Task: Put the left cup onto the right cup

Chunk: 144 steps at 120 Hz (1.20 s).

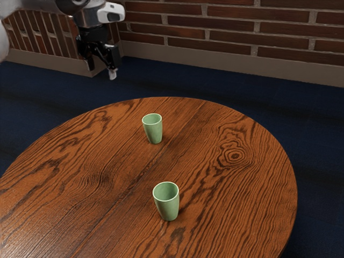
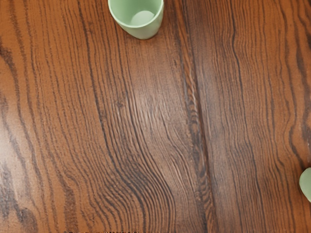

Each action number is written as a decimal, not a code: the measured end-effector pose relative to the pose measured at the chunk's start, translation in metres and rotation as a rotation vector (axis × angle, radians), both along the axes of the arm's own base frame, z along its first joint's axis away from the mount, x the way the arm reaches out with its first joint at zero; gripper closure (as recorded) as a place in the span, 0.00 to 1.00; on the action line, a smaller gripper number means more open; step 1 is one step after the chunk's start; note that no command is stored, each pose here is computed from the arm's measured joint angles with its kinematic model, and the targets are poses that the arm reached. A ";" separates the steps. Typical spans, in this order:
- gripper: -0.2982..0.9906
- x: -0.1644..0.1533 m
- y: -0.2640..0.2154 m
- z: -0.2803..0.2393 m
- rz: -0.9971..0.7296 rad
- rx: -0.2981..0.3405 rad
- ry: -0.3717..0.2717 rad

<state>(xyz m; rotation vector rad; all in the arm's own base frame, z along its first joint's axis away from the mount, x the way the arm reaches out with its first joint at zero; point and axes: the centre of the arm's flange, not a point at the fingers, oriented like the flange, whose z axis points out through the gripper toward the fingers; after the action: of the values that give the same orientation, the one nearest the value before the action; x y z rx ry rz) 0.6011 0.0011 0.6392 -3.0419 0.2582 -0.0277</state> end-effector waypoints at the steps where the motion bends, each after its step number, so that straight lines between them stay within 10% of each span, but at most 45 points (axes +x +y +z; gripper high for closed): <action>1: 0.24 -0.001 -0.001 0.000 -0.003 0.001 0.000; 57: 0.24 0.036 0.033 -0.073 0.037 0.049 0.018; 144: 0.25 0.127 0.023 -0.224 0.122 -0.067 -0.028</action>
<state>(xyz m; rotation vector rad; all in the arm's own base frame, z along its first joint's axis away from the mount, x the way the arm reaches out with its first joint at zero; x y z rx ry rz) 0.7278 0.0236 0.4148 -3.1144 0.0714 -0.0717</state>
